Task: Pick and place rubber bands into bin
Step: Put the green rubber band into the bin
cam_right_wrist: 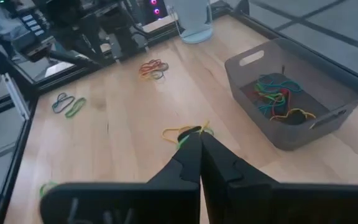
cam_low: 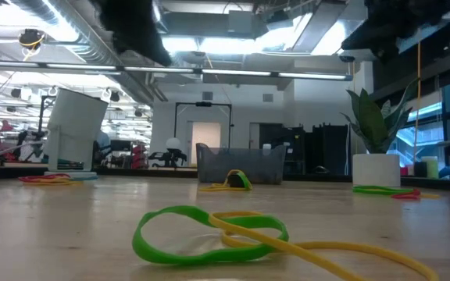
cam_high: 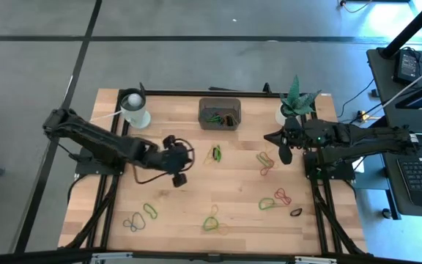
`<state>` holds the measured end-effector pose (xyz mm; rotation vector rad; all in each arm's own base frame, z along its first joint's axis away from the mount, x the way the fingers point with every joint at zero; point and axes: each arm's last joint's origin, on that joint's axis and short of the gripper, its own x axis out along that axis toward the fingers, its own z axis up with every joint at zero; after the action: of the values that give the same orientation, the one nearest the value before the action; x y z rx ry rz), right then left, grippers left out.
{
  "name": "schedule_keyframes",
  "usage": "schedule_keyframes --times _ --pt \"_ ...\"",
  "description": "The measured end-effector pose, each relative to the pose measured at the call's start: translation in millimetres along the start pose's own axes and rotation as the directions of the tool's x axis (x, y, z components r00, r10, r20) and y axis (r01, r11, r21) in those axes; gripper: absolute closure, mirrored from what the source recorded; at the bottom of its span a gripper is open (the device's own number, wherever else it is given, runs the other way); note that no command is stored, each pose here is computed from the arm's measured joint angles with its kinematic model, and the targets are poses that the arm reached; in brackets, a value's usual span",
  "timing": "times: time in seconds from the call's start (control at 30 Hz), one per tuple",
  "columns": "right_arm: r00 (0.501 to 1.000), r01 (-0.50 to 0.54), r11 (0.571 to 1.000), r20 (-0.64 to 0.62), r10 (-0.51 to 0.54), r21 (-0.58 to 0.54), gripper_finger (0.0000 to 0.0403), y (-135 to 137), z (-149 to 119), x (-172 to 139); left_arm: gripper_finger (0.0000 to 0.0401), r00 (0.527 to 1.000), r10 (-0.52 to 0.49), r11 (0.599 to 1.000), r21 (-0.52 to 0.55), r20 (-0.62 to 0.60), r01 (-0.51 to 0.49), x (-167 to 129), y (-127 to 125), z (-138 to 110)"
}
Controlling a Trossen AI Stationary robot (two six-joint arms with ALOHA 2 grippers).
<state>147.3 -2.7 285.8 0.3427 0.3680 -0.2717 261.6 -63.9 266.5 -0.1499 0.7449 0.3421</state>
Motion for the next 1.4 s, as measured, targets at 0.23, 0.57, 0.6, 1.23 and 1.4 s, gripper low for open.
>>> schedule_keyframes --times 0.23,0.57,0.6,1.23,1.4 --pt "0.995 0.034 0.999 -0.090 -0.036 -0.020 0.0402 25.5 22.4 27.4 0.0399 0.997 -0.050 0.998 -0.032 0.058 0.052 -31.3 17.9 -37.7" --pt "0.792 0.203 0.975 -0.571 -0.217 -0.089 0.0403 79.8 28.2 69.0 0.0399 0.979 -0.144 0.989 -0.022 0.144 0.148 -61.5 51.4 -78.6" --pt "0.746 0.214 0.971 -0.624 -0.234 -0.109 0.0403 85.3 24.2 71.0 0.0399 0.977 -0.150 0.988 -0.012 0.152 0.154 -63.5 54.6 -81.7" --pt "0.327 0.053 0.916 -0.859 -0.393 -0.399 0.0315 150.6 -90.5 113.5 0.0398 0.939 -0.310 0.949 0.101 0.148 0.298 -72.8 71.9 -105.4" --pt "0.339 -0.038 0.914 -0.866 -0.369 -0.404 0.0278 159.8 -110.7 127.7 0.0398 0.937 -0.320 0.946 0.102 0.142 0.308 -72.8 71.5 -105.5"
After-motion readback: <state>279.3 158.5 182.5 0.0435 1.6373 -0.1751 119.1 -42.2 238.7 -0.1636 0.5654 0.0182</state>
